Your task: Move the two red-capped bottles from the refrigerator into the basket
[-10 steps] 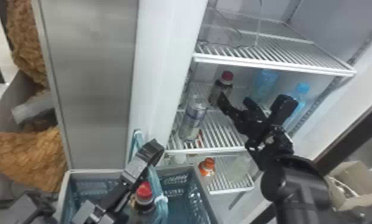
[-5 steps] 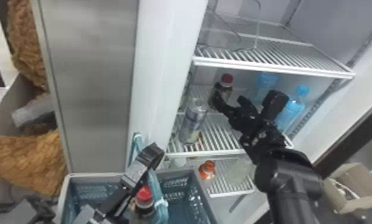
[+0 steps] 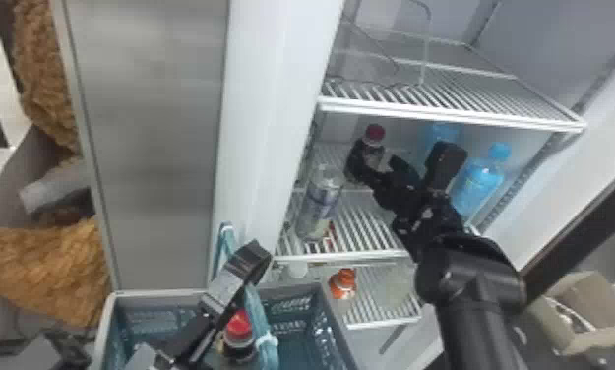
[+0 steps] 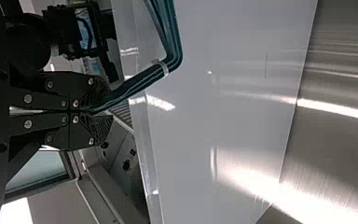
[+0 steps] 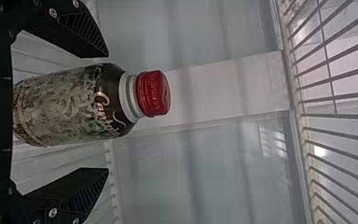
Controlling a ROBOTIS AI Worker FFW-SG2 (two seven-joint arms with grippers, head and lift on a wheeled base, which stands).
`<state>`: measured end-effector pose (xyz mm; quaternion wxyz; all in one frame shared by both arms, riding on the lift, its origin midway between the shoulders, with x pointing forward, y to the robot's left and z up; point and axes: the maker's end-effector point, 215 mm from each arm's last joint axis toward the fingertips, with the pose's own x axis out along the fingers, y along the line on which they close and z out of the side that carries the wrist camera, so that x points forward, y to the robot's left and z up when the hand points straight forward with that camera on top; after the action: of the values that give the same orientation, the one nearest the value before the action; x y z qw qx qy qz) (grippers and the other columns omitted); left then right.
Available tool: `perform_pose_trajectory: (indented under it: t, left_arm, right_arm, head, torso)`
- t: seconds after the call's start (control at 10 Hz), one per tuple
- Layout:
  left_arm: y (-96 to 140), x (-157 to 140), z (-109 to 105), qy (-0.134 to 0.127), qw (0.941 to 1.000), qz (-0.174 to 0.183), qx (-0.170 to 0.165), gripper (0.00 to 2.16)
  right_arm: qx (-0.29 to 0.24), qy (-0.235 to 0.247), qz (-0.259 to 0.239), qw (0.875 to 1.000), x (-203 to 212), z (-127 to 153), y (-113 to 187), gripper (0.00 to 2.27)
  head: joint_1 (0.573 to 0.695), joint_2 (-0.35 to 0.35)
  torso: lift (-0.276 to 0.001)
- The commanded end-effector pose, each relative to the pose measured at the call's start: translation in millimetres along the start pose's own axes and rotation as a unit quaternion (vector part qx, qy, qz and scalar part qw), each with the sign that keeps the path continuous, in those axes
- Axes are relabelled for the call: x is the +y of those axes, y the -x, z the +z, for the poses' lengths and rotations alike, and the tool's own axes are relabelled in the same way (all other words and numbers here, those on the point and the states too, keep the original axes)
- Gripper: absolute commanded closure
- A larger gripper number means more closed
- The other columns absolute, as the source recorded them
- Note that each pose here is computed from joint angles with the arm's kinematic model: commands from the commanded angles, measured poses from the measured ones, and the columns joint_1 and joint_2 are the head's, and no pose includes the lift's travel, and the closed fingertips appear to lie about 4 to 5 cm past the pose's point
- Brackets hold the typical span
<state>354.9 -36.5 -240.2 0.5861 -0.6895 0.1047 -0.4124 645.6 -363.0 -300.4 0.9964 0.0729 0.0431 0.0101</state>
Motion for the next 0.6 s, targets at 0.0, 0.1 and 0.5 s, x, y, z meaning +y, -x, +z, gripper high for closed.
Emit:
perform_pose_trajectory:
  t: [0.0, 0.1, 0.5]
  left_arm:
    - [0.1, 0.0, 0.6, 0.0, 1.0, 0.0, -0.001, 1.2]
    - [0.0, -0.2, 0.8, 0.0, 1.0, 0.0, -0.001, 1.2]
    - [0.4, -0.1, 0.6, 0.001, 1.0, 0.0, -0.001, 1.2]
  right_arm:
    - [0.009, 0.001, 0.007, 1.0, 7.5, -4.3, -4.4, 0.14]
    - [0.011, 0.0, 0.005, 1.0, 6.2, -6.3, -5.8, 0.14]
    - [0.033, -0.006, 0.002, 0.999, 3.5, -19.9, -7.6, 0.83]
  head:
    - [0.646, -0.35]
    - [0.648, -0.35]
    - [0.651, -0.35]
  torso:
    - [0.0]
    - [0.0]
    - [0.0]
